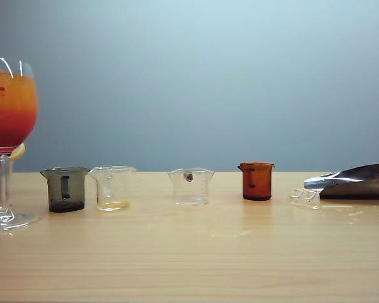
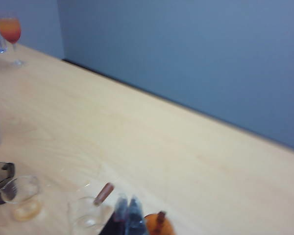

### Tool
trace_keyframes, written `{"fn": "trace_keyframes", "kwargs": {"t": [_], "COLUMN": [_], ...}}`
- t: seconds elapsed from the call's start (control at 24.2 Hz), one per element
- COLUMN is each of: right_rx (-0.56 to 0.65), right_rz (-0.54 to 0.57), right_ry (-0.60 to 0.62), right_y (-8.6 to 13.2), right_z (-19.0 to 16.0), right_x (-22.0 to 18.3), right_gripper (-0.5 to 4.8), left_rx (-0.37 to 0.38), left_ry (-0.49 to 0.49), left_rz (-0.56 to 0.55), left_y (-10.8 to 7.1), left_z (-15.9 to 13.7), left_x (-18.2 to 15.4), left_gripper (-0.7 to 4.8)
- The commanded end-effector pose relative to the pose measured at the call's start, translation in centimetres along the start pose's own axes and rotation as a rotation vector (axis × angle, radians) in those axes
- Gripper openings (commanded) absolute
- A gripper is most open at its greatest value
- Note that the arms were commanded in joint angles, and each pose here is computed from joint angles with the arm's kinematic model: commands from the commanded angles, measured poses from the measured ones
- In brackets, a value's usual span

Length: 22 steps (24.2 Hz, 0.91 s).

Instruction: Pick up the fourth measuring cup from the left, pour the grenadine inside into the goblet, and finally put the measuring cup back in its original place.

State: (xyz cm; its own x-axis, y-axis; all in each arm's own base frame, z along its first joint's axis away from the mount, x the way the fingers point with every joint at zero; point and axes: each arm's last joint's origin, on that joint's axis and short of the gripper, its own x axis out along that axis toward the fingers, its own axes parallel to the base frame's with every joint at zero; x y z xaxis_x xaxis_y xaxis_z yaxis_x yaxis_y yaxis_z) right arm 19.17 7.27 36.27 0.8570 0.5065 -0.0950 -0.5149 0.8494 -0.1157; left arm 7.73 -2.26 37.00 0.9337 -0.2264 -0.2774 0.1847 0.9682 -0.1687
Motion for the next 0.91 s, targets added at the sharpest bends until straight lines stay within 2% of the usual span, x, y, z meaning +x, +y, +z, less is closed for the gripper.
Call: {"fn": "trace_keyframes", "kwargs": {"t": [0.04, 0.12, 0.41, 0.45, 0.66, 0.91], "right_rx": [-0.039, -0.045, -0.056, -0.052, -0.041, -0.023], "right_rz": [-0.051, -0.06, -0.078, -0.107, -0.191, -0.178], "right_ry": [-0.064, -0.094, -0.163, -0.153, -0.116, -0.055], "right_y": [0.2, 0.4, 1.1, 1.2, 1.4, 1.4], "right_z": [0.2, 0.0, -2.8, -3.8, -5.6, -6.3], "right_x": [-1.7, -2.6, -4.4, -4.7, -5.3, -5.2], "right_gripper": [-0.02, -0.02, -0.02, -0.02, -0.02, -0.01], "left_rx": [0.047, 0.066, 0.058, 0.071, 0.112, 0.111], "left_ry": [-0.063, -0.094, -0.185, -0.222, -0.283, -0.297], "left_rz": [0.007, 0.019, 0.008, 0.003, 0.0, -0.002], "left_y": [0.0, 0.1, 0.4, 0.6, 1.1, 1.5], "left_z": [0.2, 0.1, -1.9, -2.7, -5.5, -8.0], "left_x": [-0.1, 0.0, 0.9, 1.0, 1.7, 2.2], "left_gripper": [-0.05, -0.05, -0.05, -0.05, -0.05, -0.05]}}
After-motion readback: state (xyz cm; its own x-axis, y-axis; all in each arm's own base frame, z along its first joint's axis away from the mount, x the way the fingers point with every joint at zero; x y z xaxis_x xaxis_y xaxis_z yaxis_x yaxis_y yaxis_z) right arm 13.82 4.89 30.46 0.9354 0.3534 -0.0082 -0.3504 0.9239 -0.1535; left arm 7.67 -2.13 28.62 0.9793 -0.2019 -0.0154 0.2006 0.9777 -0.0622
